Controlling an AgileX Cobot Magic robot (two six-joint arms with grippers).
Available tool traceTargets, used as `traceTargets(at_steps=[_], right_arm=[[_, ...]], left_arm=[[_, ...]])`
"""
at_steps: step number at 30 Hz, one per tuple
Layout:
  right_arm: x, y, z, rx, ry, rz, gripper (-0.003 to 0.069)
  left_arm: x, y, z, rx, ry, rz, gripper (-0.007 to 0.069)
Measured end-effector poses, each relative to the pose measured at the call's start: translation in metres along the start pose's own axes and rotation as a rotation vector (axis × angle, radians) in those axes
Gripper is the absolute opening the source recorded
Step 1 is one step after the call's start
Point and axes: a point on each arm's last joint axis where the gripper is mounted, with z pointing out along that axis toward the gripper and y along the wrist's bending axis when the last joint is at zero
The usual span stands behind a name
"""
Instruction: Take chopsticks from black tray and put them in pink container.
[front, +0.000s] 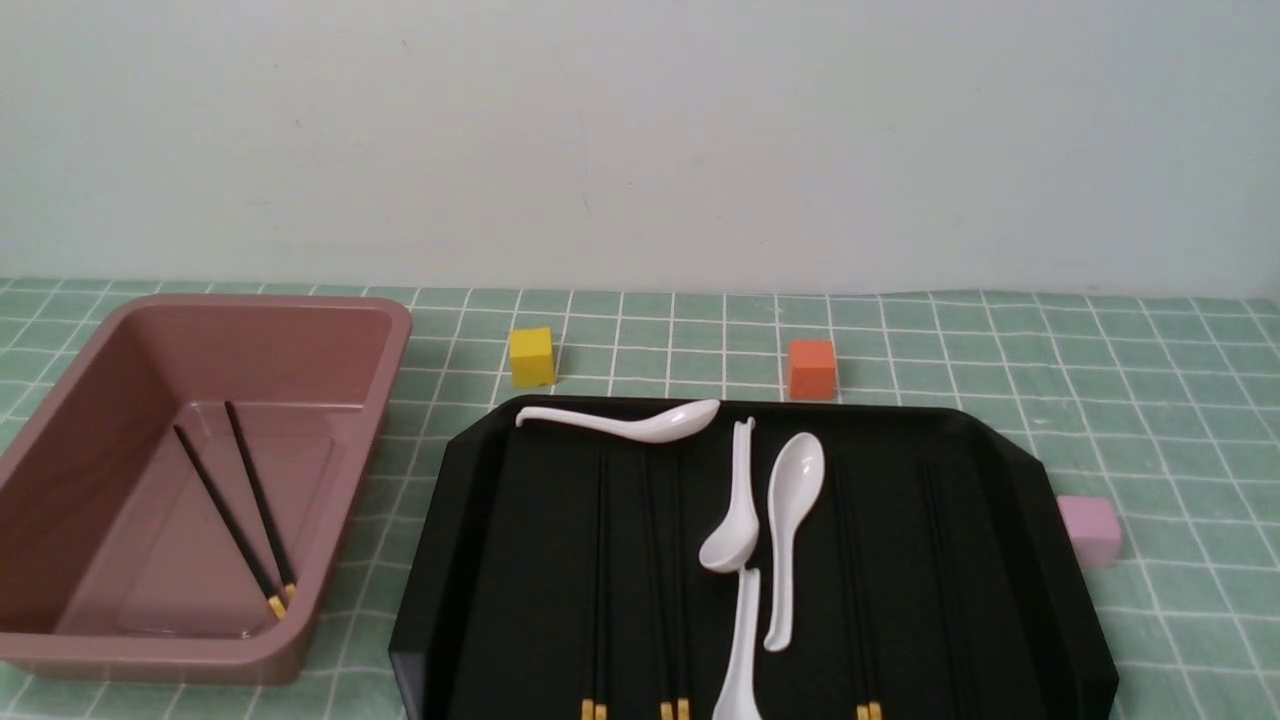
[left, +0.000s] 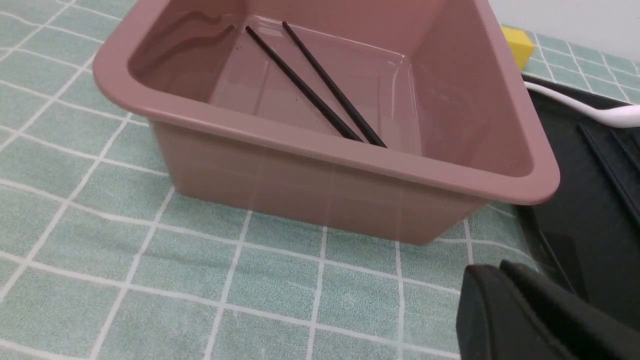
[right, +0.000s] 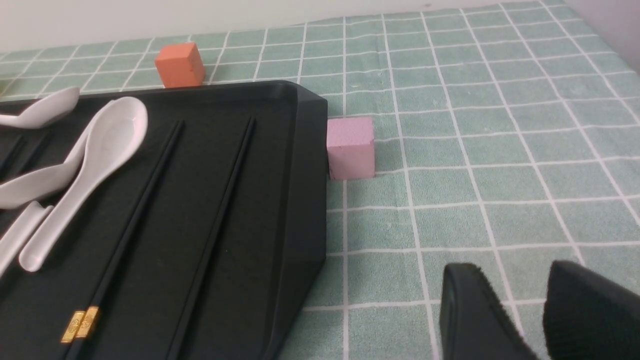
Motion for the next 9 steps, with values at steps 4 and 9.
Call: traceTargets(at_steps=[4,9], right_arm=[[0.0,0.0,0.0,0.0,0.0,0.0,0.024],[0.0,0.0,0.0,0.0,0.0,0.0,0.024]], left_arm=[[0.0,0.0,0.0,0.0,0.0,0.0,0.0033],[0.0,0.0,0.0,0.0,0.0,0.0,0.0036]])
